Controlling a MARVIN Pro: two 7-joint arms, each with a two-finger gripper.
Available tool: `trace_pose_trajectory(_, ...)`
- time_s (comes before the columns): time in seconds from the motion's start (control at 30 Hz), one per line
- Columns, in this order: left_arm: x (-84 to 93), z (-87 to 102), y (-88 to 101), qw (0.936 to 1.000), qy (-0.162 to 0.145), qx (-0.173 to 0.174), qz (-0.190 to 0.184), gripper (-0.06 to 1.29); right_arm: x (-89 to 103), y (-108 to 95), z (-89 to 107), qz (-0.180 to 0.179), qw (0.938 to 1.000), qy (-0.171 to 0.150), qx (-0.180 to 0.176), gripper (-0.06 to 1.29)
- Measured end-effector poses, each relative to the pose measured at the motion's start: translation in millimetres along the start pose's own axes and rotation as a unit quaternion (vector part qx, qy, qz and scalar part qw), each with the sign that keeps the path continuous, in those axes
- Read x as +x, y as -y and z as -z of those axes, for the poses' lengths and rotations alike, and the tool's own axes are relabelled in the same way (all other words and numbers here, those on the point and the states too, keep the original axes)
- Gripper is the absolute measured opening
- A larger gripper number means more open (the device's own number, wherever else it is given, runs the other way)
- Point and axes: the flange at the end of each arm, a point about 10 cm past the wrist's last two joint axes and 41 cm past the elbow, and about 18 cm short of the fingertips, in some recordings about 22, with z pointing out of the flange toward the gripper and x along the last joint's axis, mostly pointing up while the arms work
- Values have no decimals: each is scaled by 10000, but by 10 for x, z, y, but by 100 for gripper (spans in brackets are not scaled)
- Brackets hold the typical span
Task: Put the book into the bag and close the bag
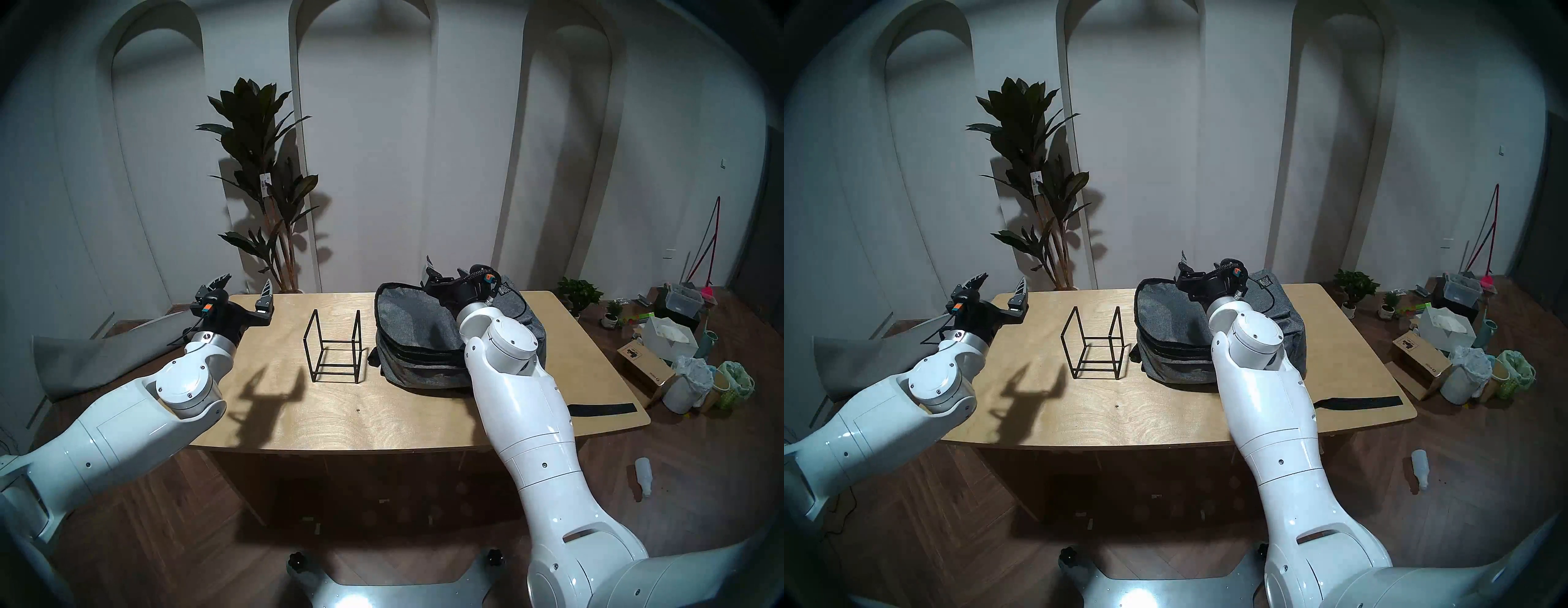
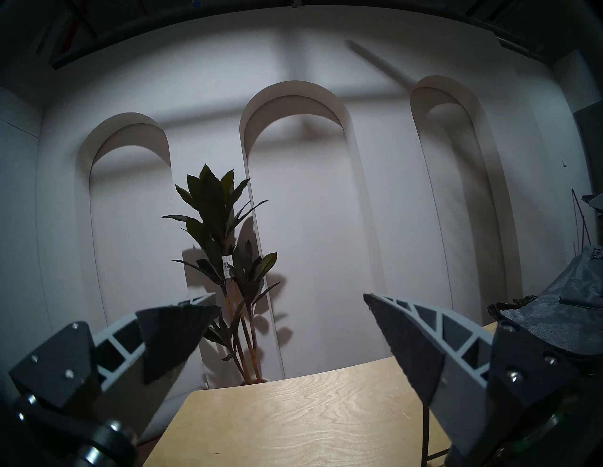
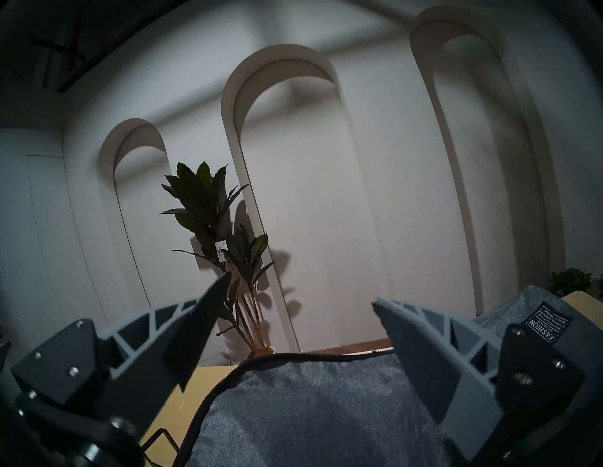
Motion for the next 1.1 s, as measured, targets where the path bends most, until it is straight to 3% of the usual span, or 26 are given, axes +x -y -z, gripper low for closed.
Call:
trace_pose_trajectory(0.27,0,-103,-34,9989,192,-417,101,124,-177,-11,-30,68,9996,-255,69,124)
trace_pose_trajectory(0.5,30,-154,9,9991,107,-305,274,124,-266,69,-78,77,9992,-379,106,124)
trace_pose_trajectory(0.8,47,-186,-1,9992,10,-108,388,124,-224,147,-131,212,9989,-416,-24,124)
trace_pose_trajectory(1.1,4,-192,-28,9993,211,-204,224,124,-221,163,-141,253,9989,-376,-70,124)
